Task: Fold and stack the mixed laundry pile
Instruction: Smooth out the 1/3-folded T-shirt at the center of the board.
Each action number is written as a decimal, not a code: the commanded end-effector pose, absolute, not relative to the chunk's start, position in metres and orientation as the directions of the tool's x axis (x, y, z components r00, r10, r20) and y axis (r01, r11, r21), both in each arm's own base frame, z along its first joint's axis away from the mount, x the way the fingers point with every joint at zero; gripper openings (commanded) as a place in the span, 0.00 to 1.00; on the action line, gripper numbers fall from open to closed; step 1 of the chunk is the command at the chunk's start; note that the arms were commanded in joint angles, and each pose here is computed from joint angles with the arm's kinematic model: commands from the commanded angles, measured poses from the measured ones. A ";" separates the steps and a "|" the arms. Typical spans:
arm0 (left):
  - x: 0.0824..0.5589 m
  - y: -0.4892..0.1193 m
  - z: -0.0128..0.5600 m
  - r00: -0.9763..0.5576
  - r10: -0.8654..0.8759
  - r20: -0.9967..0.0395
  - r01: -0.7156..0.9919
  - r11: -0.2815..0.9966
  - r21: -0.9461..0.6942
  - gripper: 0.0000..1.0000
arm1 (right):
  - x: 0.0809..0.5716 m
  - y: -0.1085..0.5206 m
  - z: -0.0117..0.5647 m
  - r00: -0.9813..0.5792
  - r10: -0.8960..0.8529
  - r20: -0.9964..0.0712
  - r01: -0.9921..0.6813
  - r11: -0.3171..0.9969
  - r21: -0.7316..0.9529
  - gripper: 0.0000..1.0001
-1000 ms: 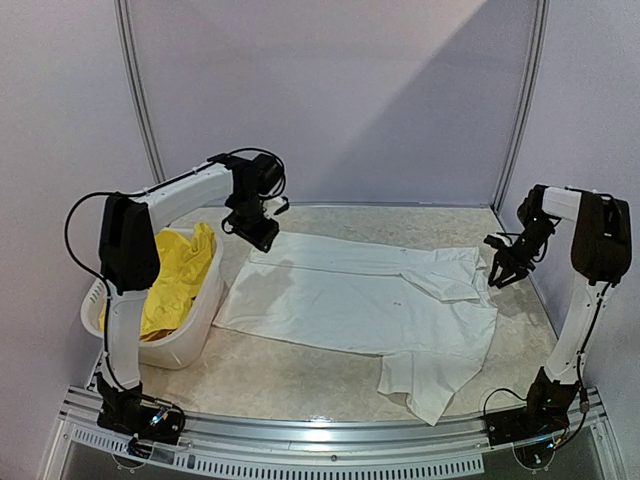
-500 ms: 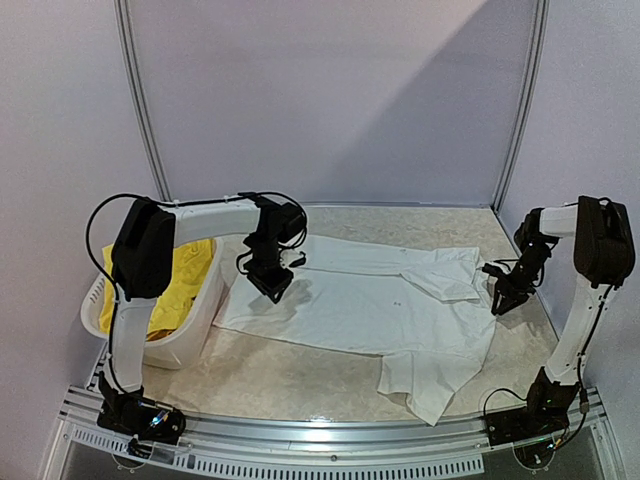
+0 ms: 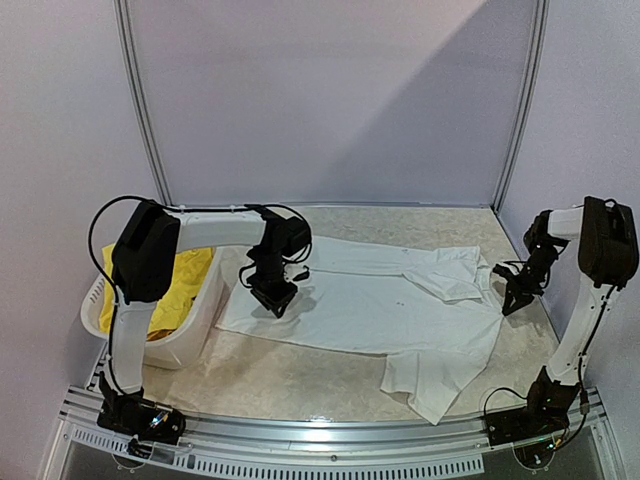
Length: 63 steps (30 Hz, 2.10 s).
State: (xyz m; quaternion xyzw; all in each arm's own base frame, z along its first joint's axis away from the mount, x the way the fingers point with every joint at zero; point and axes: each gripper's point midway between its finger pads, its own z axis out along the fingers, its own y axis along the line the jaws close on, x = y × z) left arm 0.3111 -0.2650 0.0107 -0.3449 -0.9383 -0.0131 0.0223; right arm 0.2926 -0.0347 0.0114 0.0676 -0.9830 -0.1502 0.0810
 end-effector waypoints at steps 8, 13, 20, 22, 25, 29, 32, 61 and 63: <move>0.300 -0.298 0.038 -0.747 0.661 -0.066 0.664 0.748 -0.025 0.40 | 0.307 -0.116 0.035 -0.997 -0.042 0.063 -0.034 0.992 0.121 0.09; 0.301 -0.297 0.035 -0.747 0.661 -0.076 0.663 0.748 -0.016 0.40 | 0.340 -0.113 0.068 -0.997 -0.044 -0.068 -0.053 0.989 0.141 0.28; 0.341 -0.307 0.043 -0.785 0.598 -0.161 0.608 0.794 -0.020 0.40 | 0.396 -0.097 0.089 -0.981 -0.038 -0.189 -0.076 0.978 0.193 0.28; 0.370 -0.313 0.059 -0.806 0.545 -0.231 0.566 0.824 -0.031 0.40 | 0.417 -0.094 0.094 -0.973 -0.031 -0.227 -0.078 0.976 0.204 0.27; 0.418 -0.320 0.082 -0.827 0.453 -0.335 0.498 0.865 -0.060 0.41 | 0.445 -0.091 0.091 -0.966 -0.026 -0.257 -0.082 0.974 0.211 0.22; 0.472 -0.319 0.091 -0.835 0.371 -0.406 0.436 0.897 -0.077 0.41 | 0.470 -0.086 0.078 -0.968 -0.022 -0.249 -0.078 0.973 0.217 0.15; 0.500 -0.318 0.089 -0.843 0.312 -0.438 0.395 0.912 -0.111 0.40 | 0.473 -0.088 0.051 -0.981 -0.009 -0.192 -0.051 0.975 0.214 0.11; 0.547 -0.293 0.052 -0.892 0.058 -0.448 0.209 0.932 -0.297 0.39 | 0.455 -0.113 0.074 -0.968 0.139 -0.211 0.128 0.990 0.063 0.30; 0.550 -0.293 0.065 -0.879 0.056 -0.474 0.220 0.929 -0.297 0.40 | 0.451 -0.109 0.100 -0.958 0.130 -0.257 0.116 0.991 0.069 0.31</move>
